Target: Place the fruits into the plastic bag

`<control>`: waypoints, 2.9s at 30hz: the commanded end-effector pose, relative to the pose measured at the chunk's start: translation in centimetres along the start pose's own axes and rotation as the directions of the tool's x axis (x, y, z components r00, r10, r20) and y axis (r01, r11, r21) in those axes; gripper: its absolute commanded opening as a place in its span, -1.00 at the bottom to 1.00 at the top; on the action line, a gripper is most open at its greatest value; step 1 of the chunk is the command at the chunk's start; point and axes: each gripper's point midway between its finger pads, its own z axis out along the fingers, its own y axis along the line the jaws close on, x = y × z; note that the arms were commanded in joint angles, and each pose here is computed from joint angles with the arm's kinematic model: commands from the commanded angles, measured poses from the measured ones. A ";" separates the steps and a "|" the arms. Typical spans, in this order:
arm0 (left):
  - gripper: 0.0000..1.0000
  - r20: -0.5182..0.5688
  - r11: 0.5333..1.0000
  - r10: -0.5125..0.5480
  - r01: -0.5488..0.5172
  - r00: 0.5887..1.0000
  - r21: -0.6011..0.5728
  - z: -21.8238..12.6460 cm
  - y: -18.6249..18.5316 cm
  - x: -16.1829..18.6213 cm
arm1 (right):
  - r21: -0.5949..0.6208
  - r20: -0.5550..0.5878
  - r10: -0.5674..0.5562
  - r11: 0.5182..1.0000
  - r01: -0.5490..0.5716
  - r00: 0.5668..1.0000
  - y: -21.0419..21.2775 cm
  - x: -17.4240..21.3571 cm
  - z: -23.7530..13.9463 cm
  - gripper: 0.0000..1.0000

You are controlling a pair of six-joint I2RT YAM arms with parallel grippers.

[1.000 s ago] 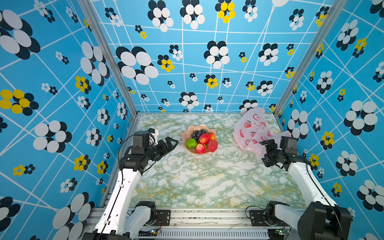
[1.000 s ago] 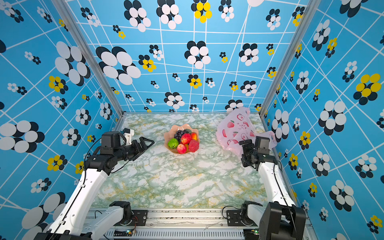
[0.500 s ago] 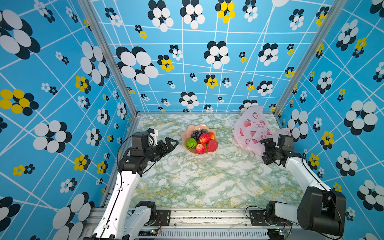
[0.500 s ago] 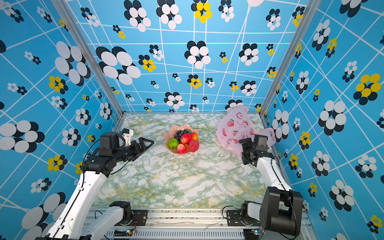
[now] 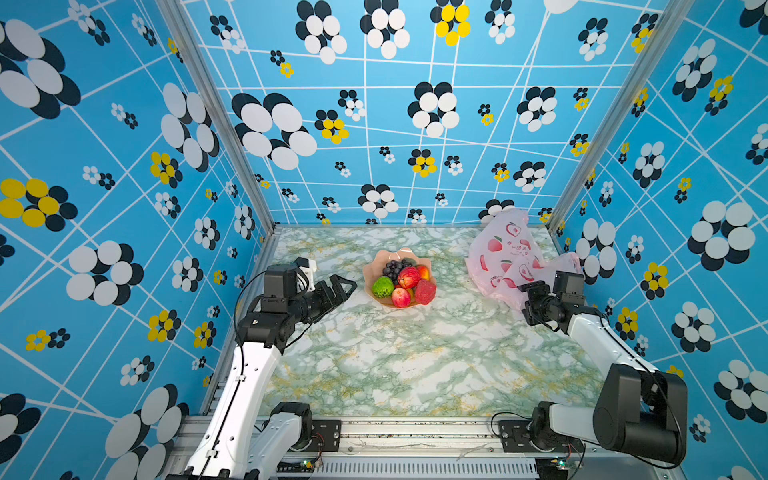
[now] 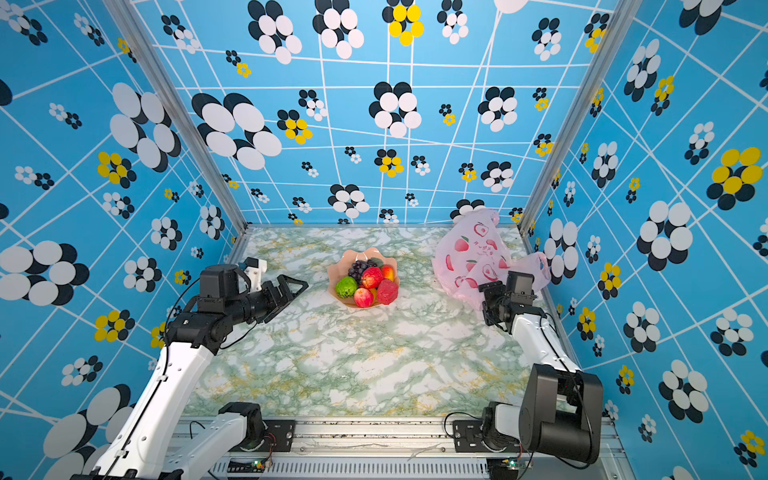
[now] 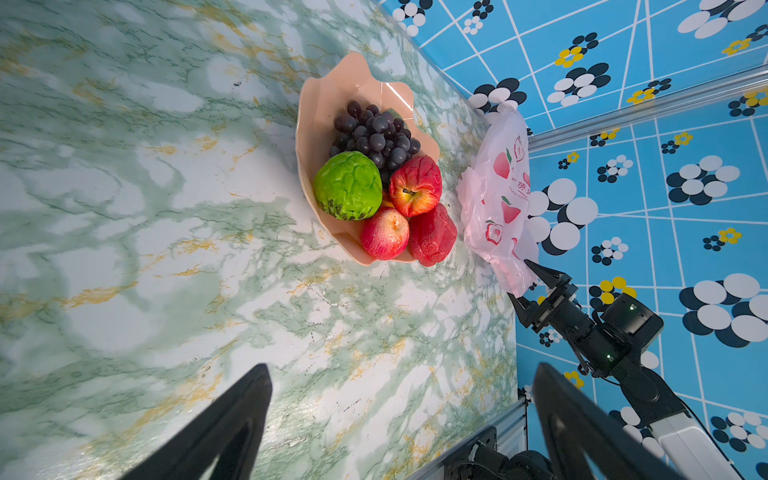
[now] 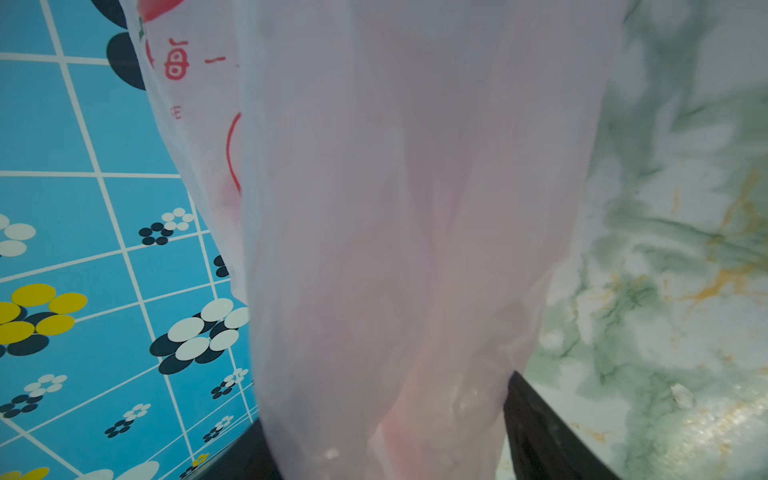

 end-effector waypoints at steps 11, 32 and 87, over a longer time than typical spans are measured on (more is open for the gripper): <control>0.98 -0.027 1.000 -0.009 0.009 1.000 0.003 0.1 0.3 0.9 | -0.010 0.079 -0.065 0.998 0.066 0.995 0.2 -1.2 -1.2 -0.98; 0.98 -0.055 0.993 -0.078 0.083 0.995 0.087 1.2 -0.7 0.8 | -0.518 0.257 -0.649 0.533 0.669 0.716 21.7 7.0 -13.1 -1.00; 0.98 -0.057 0.990 -0.056 0.048 0.997 -0.133 0.8 5.3 1.8 | -0.468 -0.094 -0.982 -0.100 0.878 -0.162 14.6 27.1 -3.3 0.77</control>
